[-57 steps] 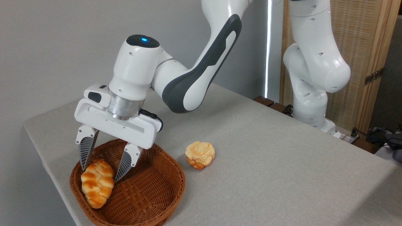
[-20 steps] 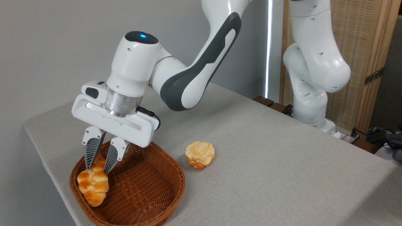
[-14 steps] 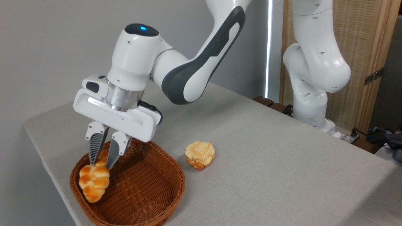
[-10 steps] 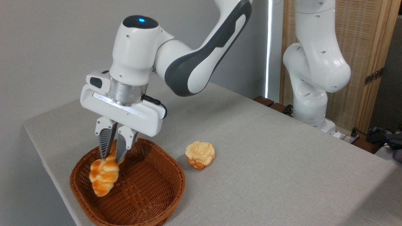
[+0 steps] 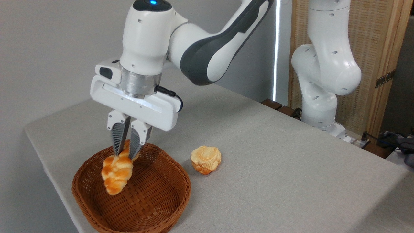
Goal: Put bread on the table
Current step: 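Carry the braided roll out of the basket toward the round bun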
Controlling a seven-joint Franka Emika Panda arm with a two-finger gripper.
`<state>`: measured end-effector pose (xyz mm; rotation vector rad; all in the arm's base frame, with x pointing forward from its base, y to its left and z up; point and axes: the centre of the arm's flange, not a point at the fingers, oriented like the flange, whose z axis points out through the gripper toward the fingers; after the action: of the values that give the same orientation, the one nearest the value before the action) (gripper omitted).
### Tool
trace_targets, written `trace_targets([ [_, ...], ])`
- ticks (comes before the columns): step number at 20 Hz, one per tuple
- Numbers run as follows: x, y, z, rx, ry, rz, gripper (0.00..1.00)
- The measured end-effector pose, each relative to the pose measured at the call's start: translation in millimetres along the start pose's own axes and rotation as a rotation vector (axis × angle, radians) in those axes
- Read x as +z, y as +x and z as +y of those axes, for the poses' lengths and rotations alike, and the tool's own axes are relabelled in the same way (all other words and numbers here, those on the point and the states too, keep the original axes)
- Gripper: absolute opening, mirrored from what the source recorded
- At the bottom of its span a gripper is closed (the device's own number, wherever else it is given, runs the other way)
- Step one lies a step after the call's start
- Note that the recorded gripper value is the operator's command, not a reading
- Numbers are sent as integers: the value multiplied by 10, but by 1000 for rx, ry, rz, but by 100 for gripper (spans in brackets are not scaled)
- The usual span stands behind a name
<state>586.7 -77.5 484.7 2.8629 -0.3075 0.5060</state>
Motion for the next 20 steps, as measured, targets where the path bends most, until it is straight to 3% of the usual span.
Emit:
trace_targets([
  [8, -385, -304, 191, 225, -108, -194, 30],
  [11, -468, -461, 215, 339, -114, -299, 33],
  [14, -482, -600, 255, 450, -147, -392, 40],
  [20, -416, -822, 424, 629, -227, -549, 40],
])
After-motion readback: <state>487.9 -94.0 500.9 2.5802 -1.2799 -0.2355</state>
